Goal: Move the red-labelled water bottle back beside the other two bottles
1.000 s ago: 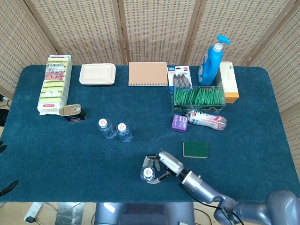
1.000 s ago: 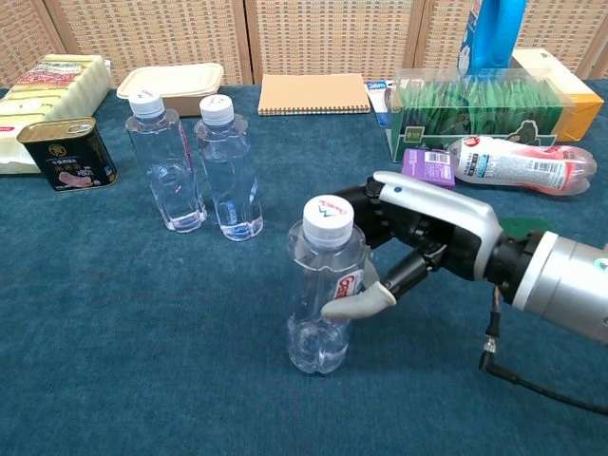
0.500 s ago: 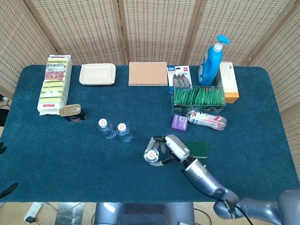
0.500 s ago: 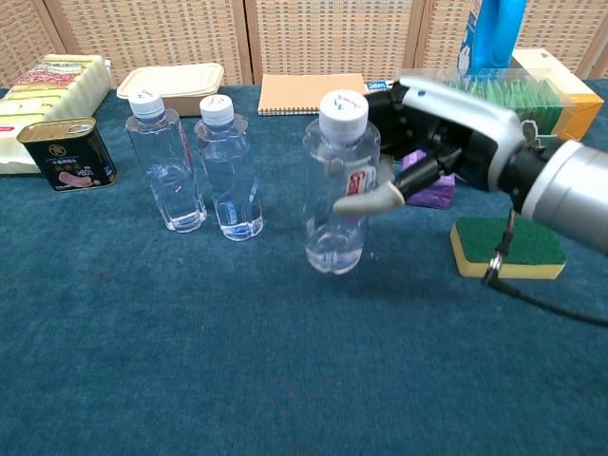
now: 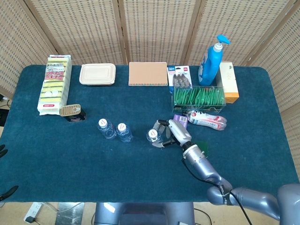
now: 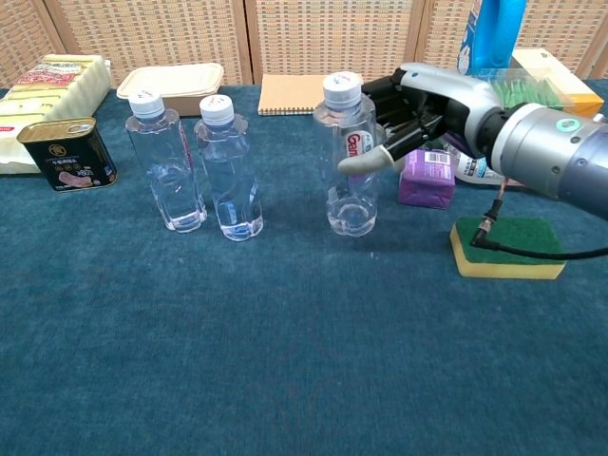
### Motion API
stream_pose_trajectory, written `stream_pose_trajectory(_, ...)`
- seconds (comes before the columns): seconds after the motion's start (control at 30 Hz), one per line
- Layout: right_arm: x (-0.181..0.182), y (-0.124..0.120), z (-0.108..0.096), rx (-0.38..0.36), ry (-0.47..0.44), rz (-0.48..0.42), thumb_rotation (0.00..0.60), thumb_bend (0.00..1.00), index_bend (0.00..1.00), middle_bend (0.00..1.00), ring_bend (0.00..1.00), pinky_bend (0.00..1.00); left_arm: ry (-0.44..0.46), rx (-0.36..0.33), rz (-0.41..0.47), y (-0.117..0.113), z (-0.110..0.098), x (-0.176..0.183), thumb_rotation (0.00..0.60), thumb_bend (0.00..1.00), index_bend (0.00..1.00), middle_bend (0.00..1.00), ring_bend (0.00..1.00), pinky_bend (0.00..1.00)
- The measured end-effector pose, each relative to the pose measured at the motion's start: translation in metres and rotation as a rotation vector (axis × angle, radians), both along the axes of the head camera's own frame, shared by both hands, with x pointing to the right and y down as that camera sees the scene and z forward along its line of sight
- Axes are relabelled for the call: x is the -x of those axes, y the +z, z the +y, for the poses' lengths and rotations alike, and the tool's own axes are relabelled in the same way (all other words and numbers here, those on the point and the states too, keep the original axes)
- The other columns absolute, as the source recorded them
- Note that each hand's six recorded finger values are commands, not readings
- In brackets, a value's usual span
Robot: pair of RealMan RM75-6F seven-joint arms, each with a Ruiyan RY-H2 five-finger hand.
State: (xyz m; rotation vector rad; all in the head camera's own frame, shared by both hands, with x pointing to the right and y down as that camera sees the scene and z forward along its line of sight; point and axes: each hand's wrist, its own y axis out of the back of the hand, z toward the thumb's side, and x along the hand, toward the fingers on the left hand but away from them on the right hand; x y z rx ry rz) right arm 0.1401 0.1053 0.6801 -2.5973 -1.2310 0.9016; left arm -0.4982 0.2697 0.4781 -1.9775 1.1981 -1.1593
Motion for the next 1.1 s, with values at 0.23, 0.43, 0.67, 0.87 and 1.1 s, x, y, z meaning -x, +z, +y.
stream_pose_trajectory(0.23,0.012,0.009,-0.001,0.047,0.016,0.005,0.6,0.26,0.55,0.61,0.54,0.67,-0.004,0.005,0.005,0.0,-0.001,0.002,0.6,0.19,0.0,0.0,0.0,0.0)
stream_pose_trajectory(0.43,0.021,0.018,0.001,0.054,0.011,0.024,0.6,0.27,0.55,0.61,0.54,0.67,-0.001,0.007,0.014,-0.002,0.001,0.002,0.6,0.19,0.0,0.0,0.0,0.0)
stream_pose_trajectory(0.67,0.03,0.02,-0.002,0.034,0.015,0.024,0.6,0.27,0.55,0.61,0.54,0.67,-0.002,0.013,0.022,-0.001,0.001,0.004,0.6,0.19,0.0,0.0,0.0,0.0)
stream_pose_trajectory(0.87,0.035,0.021,-0.003,0.035,0.025,0.017,0.6,0.27,0.55,0.61,0.54,0.67,-0.004,0.012,0.026,-0.002,0.0,0.005,0.6,0.19,0.0,0.0,0.0,0.0)
stream_pose_trajectory(1.1,0.036,0.025,0.001,0.052,0.037,0.006,0.6,0.27,0.55,0.61,0.54,0.67,-0.001,0.016,0.026,-0.001,0.0,0.004,0.6,0.19,0.0,0.0,0.0,0.0)
